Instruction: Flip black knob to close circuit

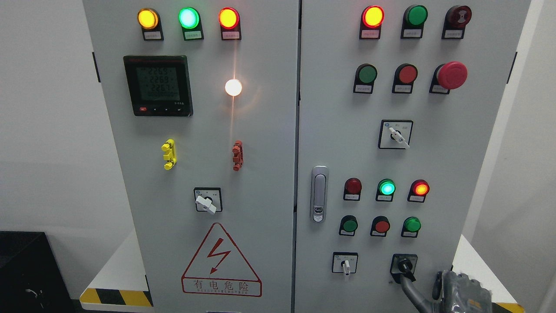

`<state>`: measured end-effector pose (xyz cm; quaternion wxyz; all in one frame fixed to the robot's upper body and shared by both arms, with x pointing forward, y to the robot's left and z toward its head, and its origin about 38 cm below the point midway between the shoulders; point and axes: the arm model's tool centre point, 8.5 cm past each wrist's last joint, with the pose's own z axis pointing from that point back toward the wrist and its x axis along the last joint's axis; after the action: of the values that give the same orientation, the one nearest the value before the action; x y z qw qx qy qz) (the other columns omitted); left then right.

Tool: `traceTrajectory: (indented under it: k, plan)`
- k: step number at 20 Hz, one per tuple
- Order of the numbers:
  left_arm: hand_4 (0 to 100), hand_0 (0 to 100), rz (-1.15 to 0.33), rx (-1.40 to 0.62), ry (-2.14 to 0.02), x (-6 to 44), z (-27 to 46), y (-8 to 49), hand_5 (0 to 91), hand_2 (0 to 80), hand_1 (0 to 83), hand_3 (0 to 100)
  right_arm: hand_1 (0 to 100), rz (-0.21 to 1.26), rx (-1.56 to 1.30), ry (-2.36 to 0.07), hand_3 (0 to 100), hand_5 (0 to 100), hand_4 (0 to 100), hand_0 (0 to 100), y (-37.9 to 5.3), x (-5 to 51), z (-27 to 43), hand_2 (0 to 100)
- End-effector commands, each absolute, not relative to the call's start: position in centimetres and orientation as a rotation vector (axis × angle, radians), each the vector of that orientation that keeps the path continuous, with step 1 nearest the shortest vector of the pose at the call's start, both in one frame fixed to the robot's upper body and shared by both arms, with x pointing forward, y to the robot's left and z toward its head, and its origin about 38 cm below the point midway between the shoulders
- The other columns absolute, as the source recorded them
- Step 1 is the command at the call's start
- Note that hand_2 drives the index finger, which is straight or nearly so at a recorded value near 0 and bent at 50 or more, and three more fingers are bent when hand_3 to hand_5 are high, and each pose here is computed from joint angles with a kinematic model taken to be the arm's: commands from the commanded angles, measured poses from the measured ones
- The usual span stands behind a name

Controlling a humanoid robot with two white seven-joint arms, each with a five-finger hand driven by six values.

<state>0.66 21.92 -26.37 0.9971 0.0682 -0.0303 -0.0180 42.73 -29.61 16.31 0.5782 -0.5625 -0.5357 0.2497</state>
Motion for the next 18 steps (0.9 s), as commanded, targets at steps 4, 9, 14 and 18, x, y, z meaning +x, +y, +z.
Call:
traceTrajectory:
  k: [4,9,14,18]
  plan:
    - [0,12,-0.032,0.131,-0.066,0.17,-26.42,21.72,0.0,0.0,55.6,0,3,0.559,-1.327,-1.252,99,93,89,0,-30.5,42.75,16.92,83]
    - [0,12,-0.034,0.131,-0.067,0.22,-26.42,21.71,0.0,0.0,55.6,0,3,0.558,-1.328,-1.254,99,93,89,0,-30.54,42.7,16.93,83]
    - [0,12,-0.032,0.131,-0.067,0.22,-26.42,21.71,0.0,0.0,55.6,0,3,0.557,-1.331,-1.263,99,93,89,0,-30.49,42.55,17.13,83]
    - [0,12,-0.034,0.133,-0.067,0.22,-26.42,21.81,0.0,0.0,55.6,0,3,0.564,-1.33,-1.269,99,93,89,0,-30.27,42.53,17.1,83]
